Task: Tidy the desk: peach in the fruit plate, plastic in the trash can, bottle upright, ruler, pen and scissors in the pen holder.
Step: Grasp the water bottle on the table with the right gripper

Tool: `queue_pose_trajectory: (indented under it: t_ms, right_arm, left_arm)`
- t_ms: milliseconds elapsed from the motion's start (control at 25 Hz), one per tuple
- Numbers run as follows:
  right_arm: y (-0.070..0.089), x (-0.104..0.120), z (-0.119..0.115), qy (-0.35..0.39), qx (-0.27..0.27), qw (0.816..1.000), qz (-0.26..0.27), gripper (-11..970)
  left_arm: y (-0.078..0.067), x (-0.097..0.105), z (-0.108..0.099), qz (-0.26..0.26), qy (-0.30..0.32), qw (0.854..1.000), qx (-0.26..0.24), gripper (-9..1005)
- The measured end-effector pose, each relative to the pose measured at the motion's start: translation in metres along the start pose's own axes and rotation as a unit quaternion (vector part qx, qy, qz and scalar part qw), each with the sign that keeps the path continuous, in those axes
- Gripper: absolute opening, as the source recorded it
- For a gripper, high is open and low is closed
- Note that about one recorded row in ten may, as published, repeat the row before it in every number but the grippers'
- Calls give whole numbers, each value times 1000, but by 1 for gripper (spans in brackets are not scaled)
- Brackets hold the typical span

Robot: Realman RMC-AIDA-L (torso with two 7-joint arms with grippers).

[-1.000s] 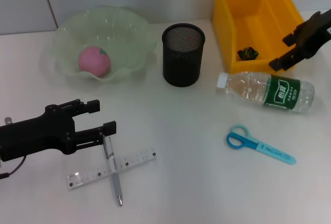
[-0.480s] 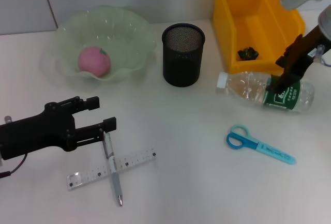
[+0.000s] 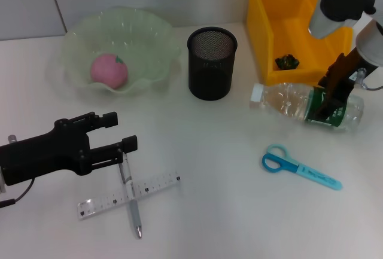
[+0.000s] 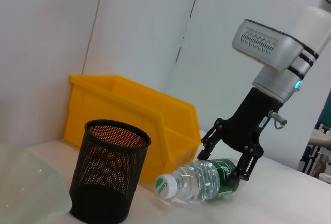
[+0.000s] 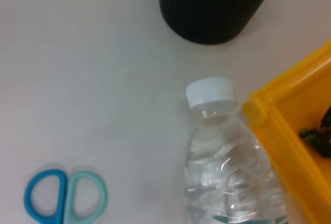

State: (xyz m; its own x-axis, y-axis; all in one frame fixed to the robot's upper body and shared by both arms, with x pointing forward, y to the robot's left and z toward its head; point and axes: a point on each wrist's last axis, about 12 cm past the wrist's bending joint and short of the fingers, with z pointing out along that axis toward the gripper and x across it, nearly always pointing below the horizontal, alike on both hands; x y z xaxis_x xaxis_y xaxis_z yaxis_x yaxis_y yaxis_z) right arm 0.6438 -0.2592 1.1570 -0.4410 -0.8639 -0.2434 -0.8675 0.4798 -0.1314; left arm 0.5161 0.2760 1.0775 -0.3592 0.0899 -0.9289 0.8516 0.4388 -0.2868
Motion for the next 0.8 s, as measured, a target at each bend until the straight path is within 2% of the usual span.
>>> queue_pose_trajectory:
  t_ms: [480, 800]
  right_arm:
    - [17, -9, 20, 13, -7, 1000, -21, 824]
    - [19, -9, 23, 15, -7, 1000, -24, 821]
  left_arm:
    - [0, 0, 0, 0, 0, 1000, 0, 778]
    - [0, -1, 0, 1, -1, 1000, 1, 778]
